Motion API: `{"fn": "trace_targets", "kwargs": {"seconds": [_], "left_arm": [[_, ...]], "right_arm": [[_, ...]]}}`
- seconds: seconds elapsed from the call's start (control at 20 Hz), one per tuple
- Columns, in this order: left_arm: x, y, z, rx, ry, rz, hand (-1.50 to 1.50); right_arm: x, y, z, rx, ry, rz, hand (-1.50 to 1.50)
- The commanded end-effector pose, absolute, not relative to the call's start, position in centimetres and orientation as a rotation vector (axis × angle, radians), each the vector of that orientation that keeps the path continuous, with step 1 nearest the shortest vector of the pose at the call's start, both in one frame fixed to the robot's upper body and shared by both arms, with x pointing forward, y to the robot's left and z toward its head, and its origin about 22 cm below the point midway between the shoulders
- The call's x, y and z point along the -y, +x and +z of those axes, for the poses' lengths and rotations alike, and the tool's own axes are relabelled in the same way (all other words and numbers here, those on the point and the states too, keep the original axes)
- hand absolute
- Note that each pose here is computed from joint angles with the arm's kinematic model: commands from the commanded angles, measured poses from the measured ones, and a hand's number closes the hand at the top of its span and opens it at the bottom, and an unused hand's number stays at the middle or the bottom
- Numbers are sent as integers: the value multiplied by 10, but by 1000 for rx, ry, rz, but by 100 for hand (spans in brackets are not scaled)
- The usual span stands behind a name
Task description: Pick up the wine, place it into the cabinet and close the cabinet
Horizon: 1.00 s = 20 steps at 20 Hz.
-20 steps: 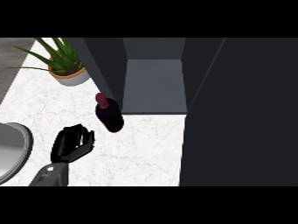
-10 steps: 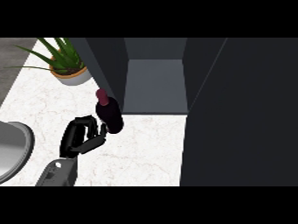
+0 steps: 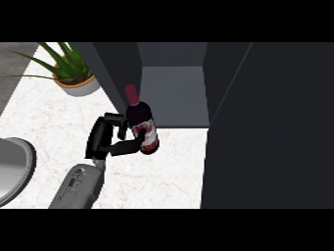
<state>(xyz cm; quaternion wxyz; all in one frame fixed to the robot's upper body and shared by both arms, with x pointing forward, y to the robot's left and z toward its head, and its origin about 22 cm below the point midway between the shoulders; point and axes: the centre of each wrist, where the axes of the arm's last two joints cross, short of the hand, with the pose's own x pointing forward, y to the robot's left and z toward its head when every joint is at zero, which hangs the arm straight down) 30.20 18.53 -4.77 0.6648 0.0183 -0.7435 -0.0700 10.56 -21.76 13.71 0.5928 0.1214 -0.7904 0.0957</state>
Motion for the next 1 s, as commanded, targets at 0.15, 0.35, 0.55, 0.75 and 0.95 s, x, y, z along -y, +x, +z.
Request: {"fn": "trace_targets", "kwargs": {"seconds": [0.15,0.35,0.55,0.75,0.95], "left_arm": [[-143,331,-19,1686,150,-284,150],[-121,325,-17,1687,142,-257,150],[-104,338,0,1664,128,-241,150],[-97,333,-1,1654,166,-205,150],[-88,351,21,1618,187,-214,150]], "right_arm": [[224,87,162,1877,336,208,-150],[223,91,163,1873,340,205,-150],[224,93,159,1874,343,208,-150],[222,88,155,1863,363,194,-150],[226,105,141,1867,359,207,-150]]}}
